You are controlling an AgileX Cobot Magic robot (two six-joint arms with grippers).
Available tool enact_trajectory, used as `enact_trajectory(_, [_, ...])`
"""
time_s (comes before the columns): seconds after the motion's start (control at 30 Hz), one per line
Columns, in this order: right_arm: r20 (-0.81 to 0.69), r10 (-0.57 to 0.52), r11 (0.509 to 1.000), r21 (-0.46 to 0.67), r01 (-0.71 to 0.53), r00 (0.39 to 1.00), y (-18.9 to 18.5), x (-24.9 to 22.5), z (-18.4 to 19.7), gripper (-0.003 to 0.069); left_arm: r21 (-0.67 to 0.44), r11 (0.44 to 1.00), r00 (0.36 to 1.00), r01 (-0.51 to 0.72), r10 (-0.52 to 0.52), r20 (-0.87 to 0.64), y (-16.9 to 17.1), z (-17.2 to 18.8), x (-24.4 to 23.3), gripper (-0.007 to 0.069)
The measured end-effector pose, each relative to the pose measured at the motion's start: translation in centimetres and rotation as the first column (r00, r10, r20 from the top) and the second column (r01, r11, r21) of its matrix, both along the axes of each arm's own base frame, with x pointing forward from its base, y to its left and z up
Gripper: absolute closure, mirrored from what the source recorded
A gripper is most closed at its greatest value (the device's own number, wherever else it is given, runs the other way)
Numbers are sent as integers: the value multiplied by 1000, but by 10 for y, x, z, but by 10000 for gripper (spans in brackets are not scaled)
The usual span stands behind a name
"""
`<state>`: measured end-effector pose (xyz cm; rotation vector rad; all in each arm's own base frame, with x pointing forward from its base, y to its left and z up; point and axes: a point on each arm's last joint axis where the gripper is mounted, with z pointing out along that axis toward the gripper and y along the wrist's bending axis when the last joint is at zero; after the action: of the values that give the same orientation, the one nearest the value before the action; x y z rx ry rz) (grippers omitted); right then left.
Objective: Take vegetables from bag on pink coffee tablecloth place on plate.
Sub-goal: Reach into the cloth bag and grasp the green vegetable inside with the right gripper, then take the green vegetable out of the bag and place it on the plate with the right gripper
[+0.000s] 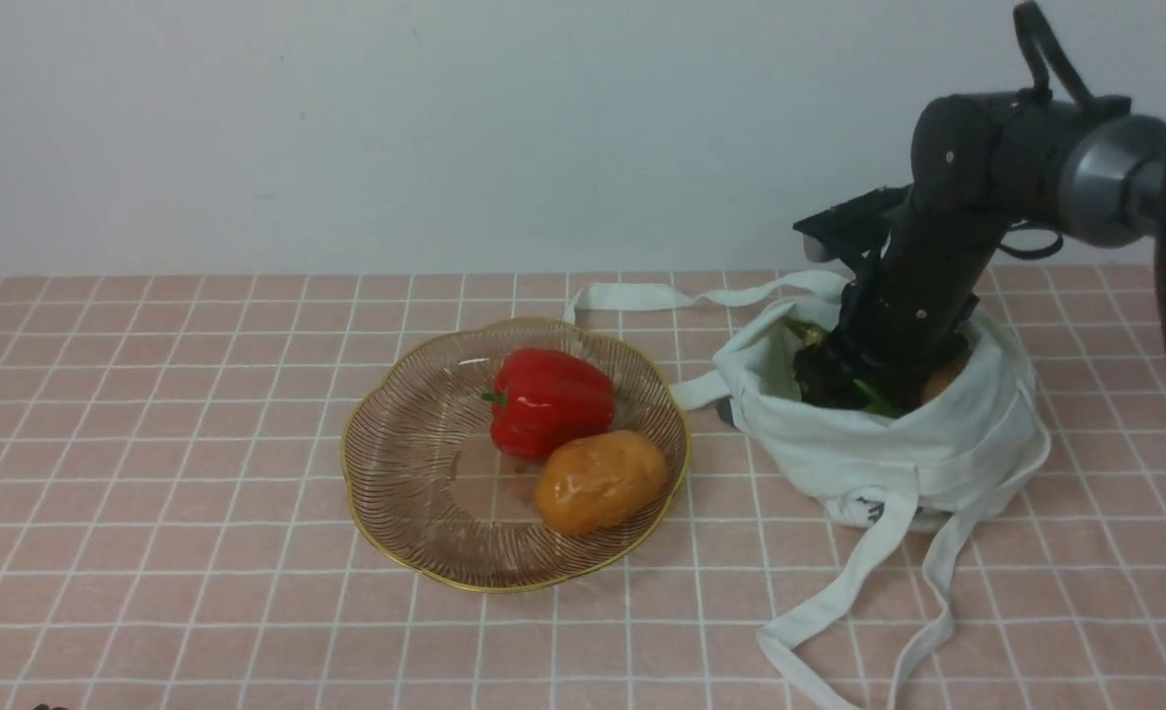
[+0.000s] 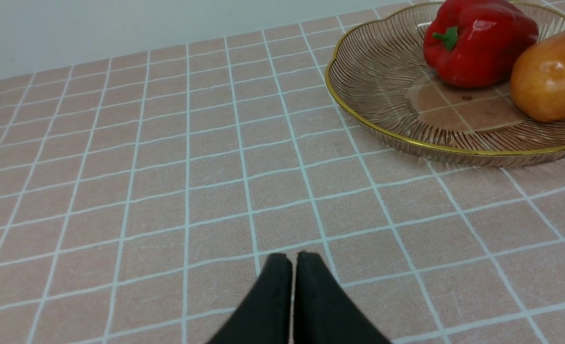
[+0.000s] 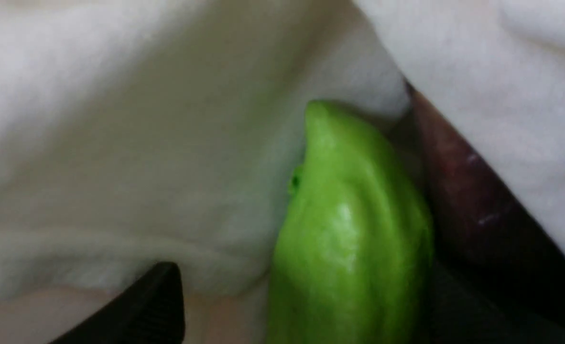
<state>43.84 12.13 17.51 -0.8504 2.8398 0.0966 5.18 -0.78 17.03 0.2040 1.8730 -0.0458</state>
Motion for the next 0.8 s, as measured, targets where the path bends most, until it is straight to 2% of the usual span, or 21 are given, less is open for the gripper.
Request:
enact_trajectory(0.3, [15,4,1000,2,-4,1000,1,6,-15,20,0,1000,1000,0,0,0,0,0,0,630])
enact_trajectory(0.4, [4,0,1000,4,0,1000,2,7,-22,42,0,1000,1000,0,0,0,0,0,0,630])
enact_trajectory(0.47, [-3,-19,1000,6,19,1000,2,7,-23,118,0,1000,1000,0,0,0,0,0,0,630])
enact_trajectory(0.5, [-3,-20,1000,6,20,1000,2,7,-23,118,0,1000,1000,0,0,0,0,0,0,630])
enact_trajectory(0.53, [-8,-22,1000,2,22,1000,2,8,-19,193,0,1000,1000,0,0,0,0,0,0,630])
enact_trajectory(0.57, [-11,-24,1000,2,24,1000,2,8,-19,215,0,1000,1000,0,0,0,0,0,0,630])
enact_trajectory(0.6, [-17,-22,1000,-2,22,1000,2,10,-13,293,0,1000,1000,0,0,0,0,0,0,630])
enact_trajectory(0.7, [7,-19,1000,5,19,1000,4,17,8,298,0,1000,1000,0,0,0,0,0,0,630])
enact_trajectory(0.8, [91,-35,999,35,32,995,7,27,35,298,0,1000,1000,0,0,0,0,0,0,630])
